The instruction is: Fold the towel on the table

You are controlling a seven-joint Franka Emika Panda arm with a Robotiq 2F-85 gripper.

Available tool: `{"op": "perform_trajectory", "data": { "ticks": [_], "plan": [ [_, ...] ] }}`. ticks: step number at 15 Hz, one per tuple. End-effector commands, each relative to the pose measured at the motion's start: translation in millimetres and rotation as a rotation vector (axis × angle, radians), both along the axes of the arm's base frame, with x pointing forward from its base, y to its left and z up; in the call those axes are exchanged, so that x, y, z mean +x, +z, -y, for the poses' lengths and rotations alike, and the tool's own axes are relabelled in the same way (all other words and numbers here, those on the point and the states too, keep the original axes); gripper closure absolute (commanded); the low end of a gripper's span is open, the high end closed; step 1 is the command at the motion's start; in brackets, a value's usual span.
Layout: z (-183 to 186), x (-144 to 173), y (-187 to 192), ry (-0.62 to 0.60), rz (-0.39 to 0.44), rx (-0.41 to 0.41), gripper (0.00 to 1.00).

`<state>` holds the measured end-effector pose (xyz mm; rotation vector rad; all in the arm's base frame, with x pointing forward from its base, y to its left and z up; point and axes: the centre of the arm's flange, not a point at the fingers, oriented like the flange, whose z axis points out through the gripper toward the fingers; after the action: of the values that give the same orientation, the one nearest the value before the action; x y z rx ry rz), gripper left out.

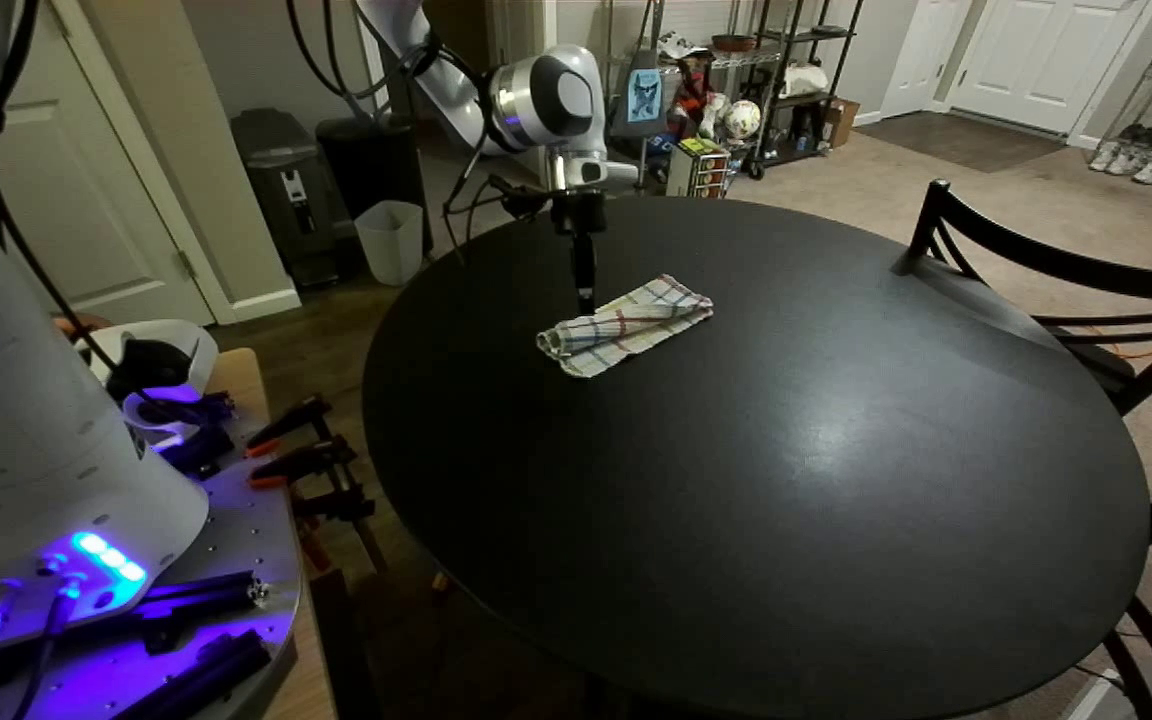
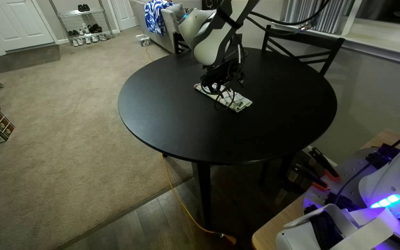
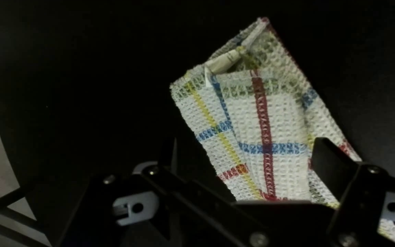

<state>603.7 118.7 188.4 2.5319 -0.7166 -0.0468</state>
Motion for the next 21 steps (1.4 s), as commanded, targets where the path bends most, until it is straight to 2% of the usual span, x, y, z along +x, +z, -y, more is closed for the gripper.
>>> {"op": "perform_trajectory", "data": {
  "ticks": [1, 10, 21],
  "plan": [
    [5.1, -2.5, -0.3, 0.004, 0.016, 0.019, 0.00],
    [7.9, 11.3, -5.0, 0.011, 0.045, 0.040, 0.00],
    [28.0, 18.9, -11.9, -0.026, 0.048, 0.011, 0.00]
  ]
}}
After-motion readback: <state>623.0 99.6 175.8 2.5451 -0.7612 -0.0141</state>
